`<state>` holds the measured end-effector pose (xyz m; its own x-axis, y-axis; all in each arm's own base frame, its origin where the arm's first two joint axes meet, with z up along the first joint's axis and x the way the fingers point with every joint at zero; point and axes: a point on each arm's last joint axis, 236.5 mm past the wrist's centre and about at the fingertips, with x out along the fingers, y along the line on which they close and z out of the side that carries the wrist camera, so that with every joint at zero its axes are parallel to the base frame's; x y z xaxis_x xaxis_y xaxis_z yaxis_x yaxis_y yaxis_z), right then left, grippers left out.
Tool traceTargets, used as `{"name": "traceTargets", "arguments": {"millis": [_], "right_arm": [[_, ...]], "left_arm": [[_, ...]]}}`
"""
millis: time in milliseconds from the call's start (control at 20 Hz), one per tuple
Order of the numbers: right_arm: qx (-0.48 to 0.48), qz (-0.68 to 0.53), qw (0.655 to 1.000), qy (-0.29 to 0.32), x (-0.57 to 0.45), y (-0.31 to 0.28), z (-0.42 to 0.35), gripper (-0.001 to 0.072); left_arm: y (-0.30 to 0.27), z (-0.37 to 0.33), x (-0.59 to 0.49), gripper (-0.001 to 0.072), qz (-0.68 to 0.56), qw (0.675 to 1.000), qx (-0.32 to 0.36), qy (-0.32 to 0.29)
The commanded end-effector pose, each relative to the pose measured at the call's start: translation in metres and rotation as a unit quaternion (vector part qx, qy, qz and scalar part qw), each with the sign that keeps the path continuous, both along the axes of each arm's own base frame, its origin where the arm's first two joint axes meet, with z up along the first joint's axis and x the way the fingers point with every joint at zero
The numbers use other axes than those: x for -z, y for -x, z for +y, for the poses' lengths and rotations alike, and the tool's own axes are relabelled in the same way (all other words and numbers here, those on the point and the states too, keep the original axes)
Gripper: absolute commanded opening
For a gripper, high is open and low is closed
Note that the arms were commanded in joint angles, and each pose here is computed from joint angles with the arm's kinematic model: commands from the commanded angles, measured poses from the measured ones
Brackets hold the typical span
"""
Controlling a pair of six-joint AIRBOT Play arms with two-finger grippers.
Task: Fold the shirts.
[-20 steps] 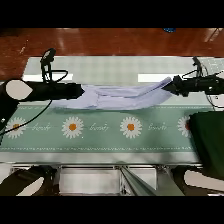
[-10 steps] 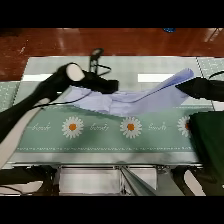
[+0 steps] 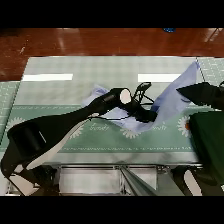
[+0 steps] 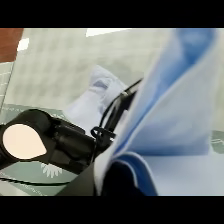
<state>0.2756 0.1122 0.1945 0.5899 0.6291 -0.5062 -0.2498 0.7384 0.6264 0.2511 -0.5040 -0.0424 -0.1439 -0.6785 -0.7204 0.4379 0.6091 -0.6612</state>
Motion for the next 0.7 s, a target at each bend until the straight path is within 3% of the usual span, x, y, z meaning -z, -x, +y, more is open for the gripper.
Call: {"name": "traceTargets", "arguments": {"millis": [0, 200, 400, 650], "right_arm": [[-0.003, -0.002, 1.000, -0.004, -0.003, 0.002, 0.002, 0.0023], [-0.012, -0.013, 1.000, -0.017, -0.010, 0.002, 0.008, 0.0023], [-0.024, -0.015, 0.999, -0.033, -0.010, -0.008, 0.021, 0.0023], [-0.102, 0.005, 0.994, -0.046, 0.017, -0.041, 0.101, 0.0023]], "left_arm": [[-0.002, 0.008, -0.003, 0.0017, 0.020, 1.000, 0.008, -0.005], [-0.062, 0.085, -0.032, 0.0017, -0.024, 0.998, -0.017, -0.050], [-0.124, 0.219, -0.088, 0.0017, -0.105, 0.979, -0.108, -0.137], [-0.115, 0.358, -0.166, 0.0017, -0.191, 0.937, -0.243, -0.165]]}}
